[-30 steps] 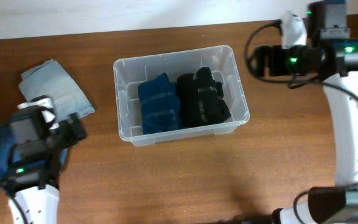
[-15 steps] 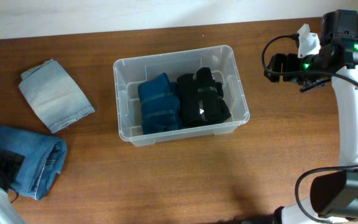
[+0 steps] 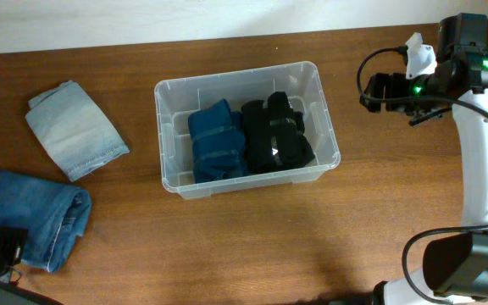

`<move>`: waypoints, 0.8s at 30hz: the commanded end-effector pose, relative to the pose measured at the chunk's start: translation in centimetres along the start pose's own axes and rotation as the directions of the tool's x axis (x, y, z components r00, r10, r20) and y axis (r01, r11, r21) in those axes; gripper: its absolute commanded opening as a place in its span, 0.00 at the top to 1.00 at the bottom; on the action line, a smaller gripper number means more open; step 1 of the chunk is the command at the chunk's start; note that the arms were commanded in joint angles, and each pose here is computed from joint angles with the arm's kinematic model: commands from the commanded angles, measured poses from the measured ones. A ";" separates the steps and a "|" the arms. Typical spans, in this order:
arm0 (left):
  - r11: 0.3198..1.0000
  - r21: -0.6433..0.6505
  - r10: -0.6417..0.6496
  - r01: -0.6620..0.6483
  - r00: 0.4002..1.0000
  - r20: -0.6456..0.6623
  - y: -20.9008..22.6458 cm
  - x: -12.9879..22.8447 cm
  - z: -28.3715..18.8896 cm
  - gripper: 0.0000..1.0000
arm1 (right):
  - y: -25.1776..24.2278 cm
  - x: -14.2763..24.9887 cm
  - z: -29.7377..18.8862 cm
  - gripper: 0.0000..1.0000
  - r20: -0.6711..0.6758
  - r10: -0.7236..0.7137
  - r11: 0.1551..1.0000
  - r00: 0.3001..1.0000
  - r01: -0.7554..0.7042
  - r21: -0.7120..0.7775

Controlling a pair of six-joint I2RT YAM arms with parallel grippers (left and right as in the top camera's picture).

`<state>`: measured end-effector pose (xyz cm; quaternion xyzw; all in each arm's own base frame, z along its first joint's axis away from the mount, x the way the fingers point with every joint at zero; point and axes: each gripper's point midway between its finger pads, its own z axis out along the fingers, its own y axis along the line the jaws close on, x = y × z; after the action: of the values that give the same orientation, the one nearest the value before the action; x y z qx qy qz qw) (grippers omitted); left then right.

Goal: Pack container
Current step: 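Grasp the folded dark-blue jeans with the left gripper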

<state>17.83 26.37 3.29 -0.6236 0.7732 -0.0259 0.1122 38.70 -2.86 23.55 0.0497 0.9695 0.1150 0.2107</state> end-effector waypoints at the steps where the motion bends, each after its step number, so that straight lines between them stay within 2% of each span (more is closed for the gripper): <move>1: 0.997 0.054 0.058 -0.057 0.998 -0.008 -0.9 -0.5 0.9 0.00 | 0.0 0.1 -0.1 0.01 0.000 -0.012 1.000 1.000 0.012 0.006; 2: 0.987 0.125 0.098 -0.097 0.995 0.001 -2.2 -0.8 1.1 0.01 | -0.1 0.1 -0.1 0.01 0.000 -0.013 1.000 1.000 0.013 0.009; 4: 0.976 0.178 0.121 -0.122 0.993 0.019 -3.2 -1.1 1.0 0.00 | -0.1 0.1 -0.1 0.02 0.000 -0.016 1.000 1.000 0.016 0.009; 11: 0.948 0.261 0.173 -0.180 0.984 0.051 -4.7 -1.5 0.7 0.01 | -0.1 0.1 -0.1 0.01 0.000 -0.017 1.000 1.000 0.017 0.009; 19: 0.966 0.236 0.113 -0.104 0.993 -0.026 -3.9 -0.4 1.9 0.00 | -0.1 0.1 -0.1 0.02 -0.001 -0.019 1.000 1.000 0.019 0.009; 24: 0.990 0.128 0.072 -0.064 0.996 -0.054 -2.0 0.1 2.3 0.01 | -0.1 0.1 -0.1 0.01 -0.001 -0.019 1.000 1.000 0.019 0.009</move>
<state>21.49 25.85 2.28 -0.5648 0.8013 -0.1139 0.1611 38.70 -2.87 23.55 0.0442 0.9697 0.1136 0.2116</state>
